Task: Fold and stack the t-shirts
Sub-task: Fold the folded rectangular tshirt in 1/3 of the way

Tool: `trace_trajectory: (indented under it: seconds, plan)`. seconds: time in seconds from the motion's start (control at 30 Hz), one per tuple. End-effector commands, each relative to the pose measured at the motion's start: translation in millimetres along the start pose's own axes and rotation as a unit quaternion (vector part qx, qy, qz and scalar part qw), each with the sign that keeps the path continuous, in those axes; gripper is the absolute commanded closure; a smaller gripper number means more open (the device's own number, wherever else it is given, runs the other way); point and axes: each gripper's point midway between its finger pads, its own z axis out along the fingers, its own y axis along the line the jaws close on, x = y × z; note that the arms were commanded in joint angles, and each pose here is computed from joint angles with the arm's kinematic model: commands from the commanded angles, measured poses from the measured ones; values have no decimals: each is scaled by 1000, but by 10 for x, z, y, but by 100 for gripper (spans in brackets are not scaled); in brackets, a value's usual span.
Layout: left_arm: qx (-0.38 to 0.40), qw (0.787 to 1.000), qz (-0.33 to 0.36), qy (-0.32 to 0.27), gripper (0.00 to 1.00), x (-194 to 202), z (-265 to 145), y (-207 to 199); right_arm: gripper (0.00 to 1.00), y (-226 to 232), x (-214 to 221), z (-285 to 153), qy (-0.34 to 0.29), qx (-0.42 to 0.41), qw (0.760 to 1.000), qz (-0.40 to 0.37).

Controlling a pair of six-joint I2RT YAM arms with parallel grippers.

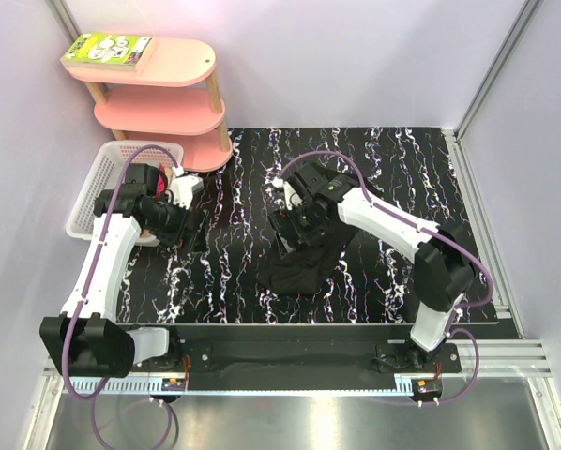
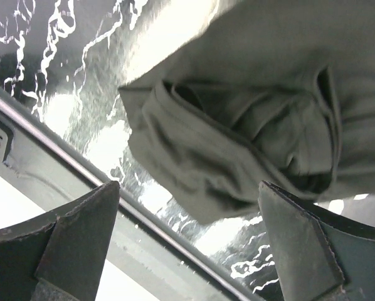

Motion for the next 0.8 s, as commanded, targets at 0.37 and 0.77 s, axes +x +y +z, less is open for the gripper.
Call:
trace_trajectory:
  seconds: [0.37,0.77]
  plan:
    - [-18,999,20,-23,2,-63,-102,26,45,-3,-48,320,46,-21,998,-22]
    - [-14,999,18,-24,2,-107,-79,37,42,-64,141,319,64,-14,998,-24]
